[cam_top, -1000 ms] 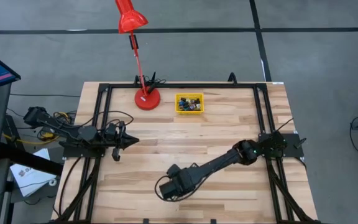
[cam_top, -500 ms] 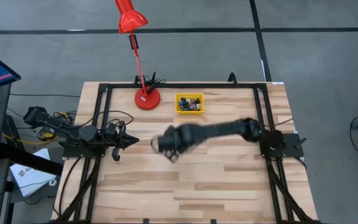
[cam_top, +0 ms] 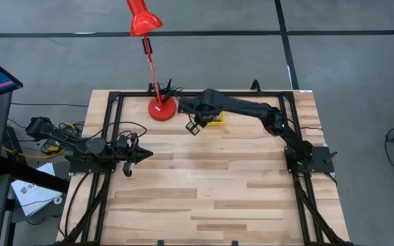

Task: Pick & Place Nail Polish
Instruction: Put the transparent nail polish bottle into the yellow bin, then return to Home Position

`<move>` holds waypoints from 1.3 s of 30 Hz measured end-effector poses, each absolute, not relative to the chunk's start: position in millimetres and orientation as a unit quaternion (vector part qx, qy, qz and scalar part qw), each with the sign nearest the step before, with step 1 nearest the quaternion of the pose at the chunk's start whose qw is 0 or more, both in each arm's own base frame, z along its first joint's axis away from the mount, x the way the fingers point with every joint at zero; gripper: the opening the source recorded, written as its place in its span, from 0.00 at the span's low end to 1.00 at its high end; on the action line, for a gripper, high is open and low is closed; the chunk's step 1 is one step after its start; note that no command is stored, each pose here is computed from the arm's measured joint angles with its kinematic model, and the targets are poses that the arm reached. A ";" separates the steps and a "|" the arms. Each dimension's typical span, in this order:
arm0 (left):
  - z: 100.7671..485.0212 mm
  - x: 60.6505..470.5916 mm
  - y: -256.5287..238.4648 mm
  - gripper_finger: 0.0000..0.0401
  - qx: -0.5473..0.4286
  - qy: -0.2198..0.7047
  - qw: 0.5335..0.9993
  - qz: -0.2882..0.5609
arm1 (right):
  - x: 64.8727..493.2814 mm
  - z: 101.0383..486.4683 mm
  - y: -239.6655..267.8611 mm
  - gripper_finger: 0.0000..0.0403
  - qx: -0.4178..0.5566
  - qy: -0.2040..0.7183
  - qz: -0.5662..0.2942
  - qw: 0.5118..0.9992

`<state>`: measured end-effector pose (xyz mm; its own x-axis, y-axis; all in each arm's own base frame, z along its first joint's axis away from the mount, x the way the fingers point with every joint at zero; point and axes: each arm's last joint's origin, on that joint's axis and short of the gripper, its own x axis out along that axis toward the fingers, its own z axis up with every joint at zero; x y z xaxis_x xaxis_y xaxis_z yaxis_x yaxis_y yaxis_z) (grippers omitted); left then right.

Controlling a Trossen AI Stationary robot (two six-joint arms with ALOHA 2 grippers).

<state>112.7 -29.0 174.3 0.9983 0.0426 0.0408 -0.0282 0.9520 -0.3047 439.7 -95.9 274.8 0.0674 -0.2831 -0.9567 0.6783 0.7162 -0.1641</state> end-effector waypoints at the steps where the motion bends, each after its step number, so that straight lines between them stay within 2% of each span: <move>1: 174.4 112.7 -29.0 0.00 -0.154 -0.024 0.988 0.018 | 439.0 274.9 -102.1 0.12 0.169 0.592 -0.337 0.712; 6: 174.9 112.7 -29.0 0.00 -0.155 -0.026 0.987 0.018 | 435.5 267.0 -125.2 0.13 0.181 0.601 -0.343 0.698; 20: 175.2 112.7 -29.0 0.00 -0.156 -0.028 0.987 0.017 | 433.2 269.1 -145.2 0.14 0.200 0.587 -0.337 0.709; 35: 175.6 112.7 -29.0 0.00 -0.156 -0.030 0.987 0.017 | 434.3 269.0 -143.7 0.31 0.191 0.589 -0.328 0.713; 39: 175.6 112.7 -29.0 0.00 -0.156 -0.030 0.987 0.017 | 435.9 285.8 -132.6 0.34 0.177 0.562 -0.311 0.746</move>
